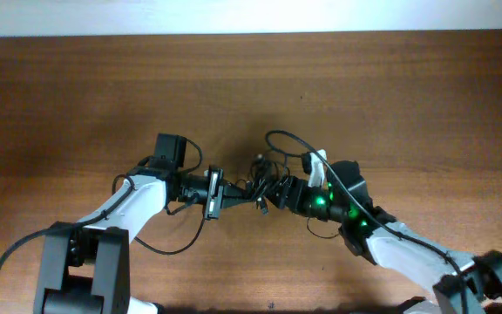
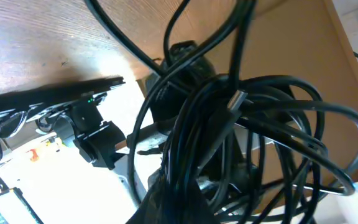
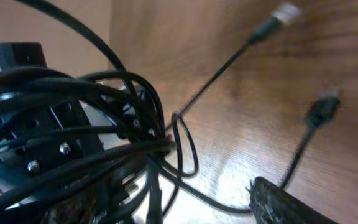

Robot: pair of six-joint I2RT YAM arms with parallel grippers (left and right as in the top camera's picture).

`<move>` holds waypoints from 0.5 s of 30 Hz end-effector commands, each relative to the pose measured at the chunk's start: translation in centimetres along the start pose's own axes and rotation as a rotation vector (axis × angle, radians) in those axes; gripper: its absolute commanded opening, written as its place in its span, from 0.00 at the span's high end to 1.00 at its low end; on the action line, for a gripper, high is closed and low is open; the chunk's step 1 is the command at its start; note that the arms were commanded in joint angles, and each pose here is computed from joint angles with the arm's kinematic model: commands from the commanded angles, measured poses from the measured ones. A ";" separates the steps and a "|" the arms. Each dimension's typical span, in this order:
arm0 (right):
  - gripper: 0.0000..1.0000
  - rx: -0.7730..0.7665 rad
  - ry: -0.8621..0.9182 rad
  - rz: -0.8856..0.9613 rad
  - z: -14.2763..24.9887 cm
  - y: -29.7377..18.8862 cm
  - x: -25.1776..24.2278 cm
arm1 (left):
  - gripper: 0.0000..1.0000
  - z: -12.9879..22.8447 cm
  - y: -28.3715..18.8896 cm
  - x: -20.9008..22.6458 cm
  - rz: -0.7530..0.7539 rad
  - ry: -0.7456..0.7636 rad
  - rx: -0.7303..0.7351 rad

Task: Untangle cables

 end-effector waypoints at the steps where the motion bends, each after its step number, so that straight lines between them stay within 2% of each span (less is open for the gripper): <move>1: 0.51 -0.105 0.004 0.099 -1.5 0.3 -1.5 | 1.00 1.8 -0.3 -0.5 0.034 0.041 0.099; 3: 0.81 -0.189 0.032 0.221 -2.6 -0.2 -3.8 | 1.00 2.5 -0.5 -1.0 0.061 0.128 0.146; 5: 0.94 -0.222 0.065 0.298 -3.4 -0.9 -5.3 | 1.00 2.3 -0.8 -1.9 0.091 0.276 0.134; 6: 0.96 -0.229 0.093 0.347 -3.7 -1.5 -6.1 | 1.00 2.1 -1.1 -2.4 0.109 0.352 0.125; 8: 0.96 -0.220 0.127 0.447 -4.5 -2.8 -7.6 | 1.00 2.0 -1.9 -3.0 0.141 0.408 0.121; 10: 0.95 -0.162 0.068 0.488 -4.8 -3.7 -7.3 | 0.97 1.2 -2.4 -3.5 0.153 0.434 0.071; 12: 0.69 -0.040 -0.013 0.434 -4.1 -3.8 -4.7 | 0.89 -0.2 -2.4 -3.4 0.131 0.422 -0.018; 13: 0.59 0.011 -0.015 0.406 -3.6 -4.0 -3.4 | 0.86 -0.8 -2.4 -3.4 0.121 0.417 -0.056; 15: 0.56 0.074 0.015 0.382 -2.8 -4.7 -1.6 | 0.82 -1.7 -2.4 -3.4 0.106 0.412 -0.114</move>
Point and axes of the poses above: each gripper's point midway between its finger pads, its own y axis out along the fingers, its own x axis along the line the jaws close on, z = x × y, the point moved 2 cm from there along -y, back along the fingers, and after that the axes turned 1 degree about y, right-handed, at the moved point
